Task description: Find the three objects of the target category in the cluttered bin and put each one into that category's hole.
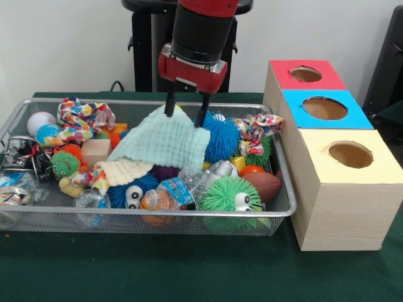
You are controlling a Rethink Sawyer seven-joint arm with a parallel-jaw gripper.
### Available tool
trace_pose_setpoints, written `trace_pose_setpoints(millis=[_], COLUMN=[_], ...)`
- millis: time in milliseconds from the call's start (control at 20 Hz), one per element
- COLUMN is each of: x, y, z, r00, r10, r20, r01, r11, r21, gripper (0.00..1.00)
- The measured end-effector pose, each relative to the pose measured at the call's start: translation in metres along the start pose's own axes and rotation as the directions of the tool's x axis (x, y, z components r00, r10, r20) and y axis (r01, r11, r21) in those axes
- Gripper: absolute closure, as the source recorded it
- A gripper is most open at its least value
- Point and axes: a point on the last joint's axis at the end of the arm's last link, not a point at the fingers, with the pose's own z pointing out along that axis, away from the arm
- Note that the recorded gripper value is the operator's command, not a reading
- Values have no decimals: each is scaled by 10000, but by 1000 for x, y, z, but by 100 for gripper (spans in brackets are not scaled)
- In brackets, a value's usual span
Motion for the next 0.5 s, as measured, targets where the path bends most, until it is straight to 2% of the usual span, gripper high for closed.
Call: trace_pose_setpoints(millis=[150, 300, 400, 500], x=[-8, -18, -30, -36], y=[-6, -14, -27, -36], z=[-6, -14, -22, -27], r00=[9993, 9989, 9974, 9959], r10=[-205, 49, 468, 679], r20=[326, 461, 547, 592], r01=[199, -52, -464, -673], r11=[9996, 10000, 9989, 9977], r21=[177, 73, -90, -125], gripper=[0, 0, 0, 0])
